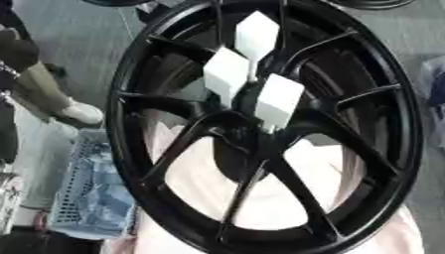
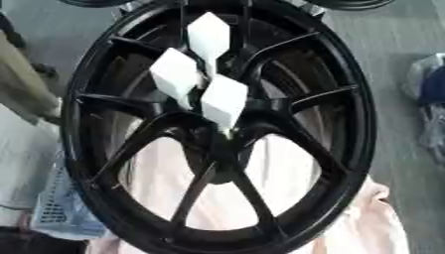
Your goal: Pull the pin out of the wheel hub.
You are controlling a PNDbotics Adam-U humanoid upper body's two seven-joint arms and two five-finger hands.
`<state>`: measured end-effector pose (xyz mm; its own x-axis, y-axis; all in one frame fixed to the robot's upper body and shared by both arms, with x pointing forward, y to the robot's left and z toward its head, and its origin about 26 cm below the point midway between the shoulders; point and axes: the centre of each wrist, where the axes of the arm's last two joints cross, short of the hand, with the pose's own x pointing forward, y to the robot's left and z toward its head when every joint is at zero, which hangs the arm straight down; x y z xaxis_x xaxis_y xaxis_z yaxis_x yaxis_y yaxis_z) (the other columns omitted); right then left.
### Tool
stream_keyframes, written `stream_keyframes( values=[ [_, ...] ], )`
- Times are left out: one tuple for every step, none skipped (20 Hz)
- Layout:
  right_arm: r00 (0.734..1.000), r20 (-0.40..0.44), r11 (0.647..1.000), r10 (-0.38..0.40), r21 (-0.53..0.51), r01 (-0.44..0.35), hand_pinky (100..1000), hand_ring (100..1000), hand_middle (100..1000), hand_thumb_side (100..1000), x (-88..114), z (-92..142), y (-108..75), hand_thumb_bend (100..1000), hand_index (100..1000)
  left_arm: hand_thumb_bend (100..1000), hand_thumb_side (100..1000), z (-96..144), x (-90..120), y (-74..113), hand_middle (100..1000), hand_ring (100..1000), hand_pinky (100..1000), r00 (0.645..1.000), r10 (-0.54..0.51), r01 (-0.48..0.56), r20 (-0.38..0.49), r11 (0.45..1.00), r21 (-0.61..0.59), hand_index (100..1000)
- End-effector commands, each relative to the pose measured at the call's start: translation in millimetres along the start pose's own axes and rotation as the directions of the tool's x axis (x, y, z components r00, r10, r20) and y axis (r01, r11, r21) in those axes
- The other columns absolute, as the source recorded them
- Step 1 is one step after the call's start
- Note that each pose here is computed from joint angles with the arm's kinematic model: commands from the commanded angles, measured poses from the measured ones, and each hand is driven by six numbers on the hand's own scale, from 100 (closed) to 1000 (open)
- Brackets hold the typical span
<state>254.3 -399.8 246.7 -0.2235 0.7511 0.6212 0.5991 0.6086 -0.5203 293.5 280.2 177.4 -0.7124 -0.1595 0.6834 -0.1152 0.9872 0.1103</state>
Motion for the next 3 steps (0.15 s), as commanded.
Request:
stream_keyframes(
  values=[
    [0.994,0.080,0.997,-0.070,-0.040,0.073,645,793,692,355,12.6,-5.7,1.5,100,697,100,728,-5.3,7.4,-0.3,632,722,811,0.999,0.005,-0.004,0.035,1.000,-0.018,764],
    [0.991,0.097,0.994,-0.094,-0.056,0.099,645,793,693,342,14.0,-6.3,4.0,100,697,100,727,-5.7,7.6,-0.4,632,722,811,0.999,0.006,-0.005,0.037,1.000,-0.019,764],
    [0.987,0.112,0.990,-0.113,-0.069,0.121,645,793,693,328,14.7,-6.1,6.8,100,696,100,727,-6.1,7.8,-0.5,632,722,811,0.999,0.006,-0.006,0.039,1.000,-0.021,764]
  ],
)
